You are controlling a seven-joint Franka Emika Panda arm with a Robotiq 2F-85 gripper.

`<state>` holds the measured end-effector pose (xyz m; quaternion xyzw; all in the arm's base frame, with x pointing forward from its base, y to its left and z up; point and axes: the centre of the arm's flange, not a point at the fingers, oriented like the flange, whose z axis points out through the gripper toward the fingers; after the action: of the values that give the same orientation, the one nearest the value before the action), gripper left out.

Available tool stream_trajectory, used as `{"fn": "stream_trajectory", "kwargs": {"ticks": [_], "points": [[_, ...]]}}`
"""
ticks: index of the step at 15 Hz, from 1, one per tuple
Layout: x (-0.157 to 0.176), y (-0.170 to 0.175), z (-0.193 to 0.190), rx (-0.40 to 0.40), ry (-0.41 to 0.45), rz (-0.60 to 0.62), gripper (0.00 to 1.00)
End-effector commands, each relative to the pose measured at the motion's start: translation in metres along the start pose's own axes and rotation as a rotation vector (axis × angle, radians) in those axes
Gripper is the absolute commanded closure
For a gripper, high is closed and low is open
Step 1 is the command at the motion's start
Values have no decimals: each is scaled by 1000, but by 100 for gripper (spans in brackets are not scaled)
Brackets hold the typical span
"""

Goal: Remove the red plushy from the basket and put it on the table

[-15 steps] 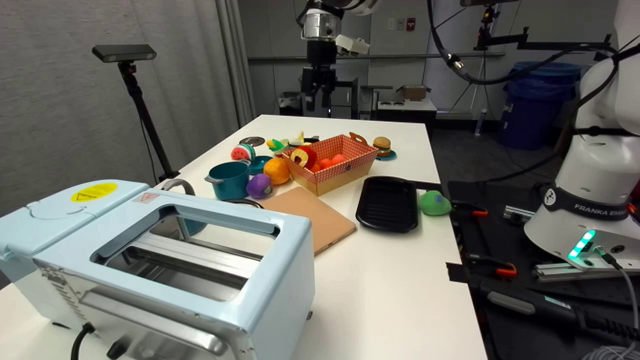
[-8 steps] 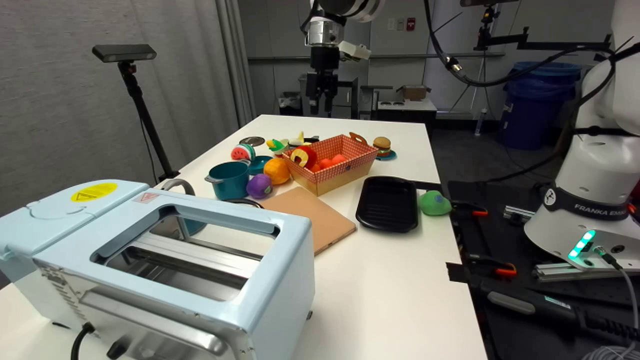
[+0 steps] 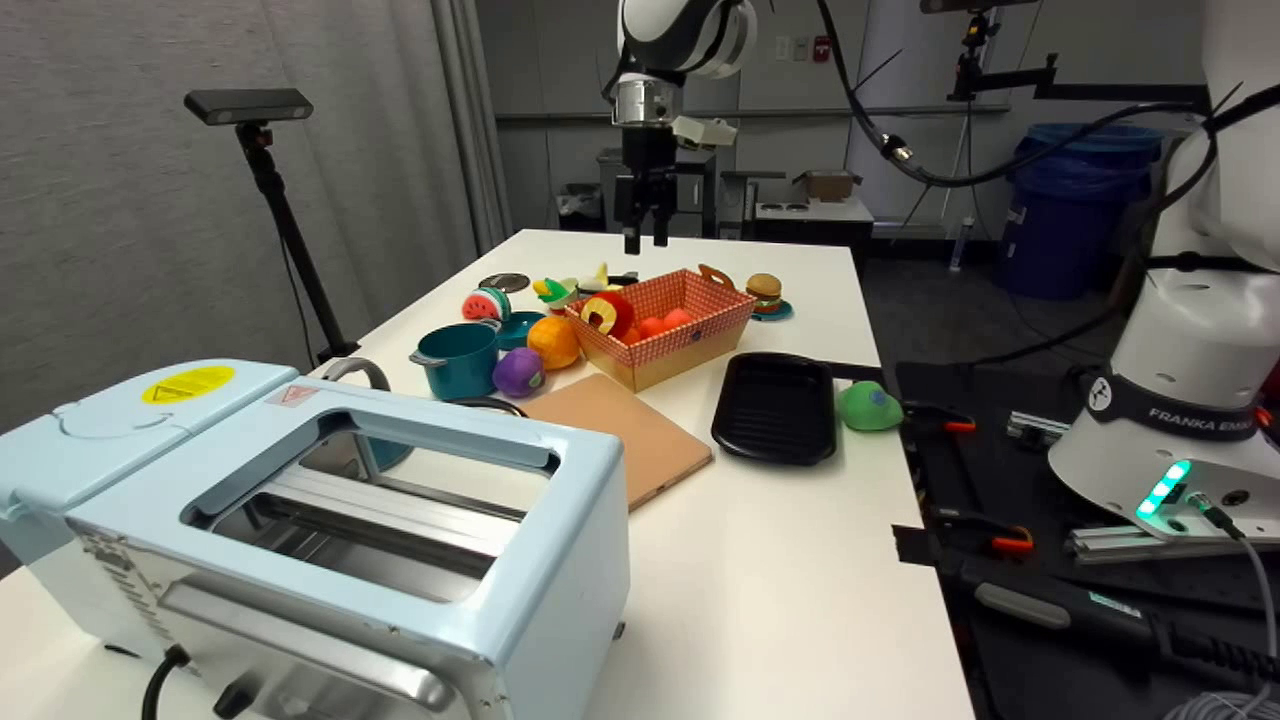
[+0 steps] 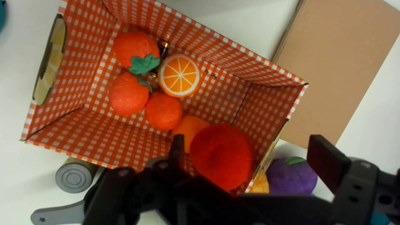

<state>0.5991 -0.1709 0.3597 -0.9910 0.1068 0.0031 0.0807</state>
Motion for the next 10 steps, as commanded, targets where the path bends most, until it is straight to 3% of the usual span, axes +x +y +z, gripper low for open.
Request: {"fn": "stream_trajectory", "kwargs": {"ticks": [1,10], "points": [[23,4,3,16,-11,-2,0],[54,2,30,10,-30,-2,0]]}}
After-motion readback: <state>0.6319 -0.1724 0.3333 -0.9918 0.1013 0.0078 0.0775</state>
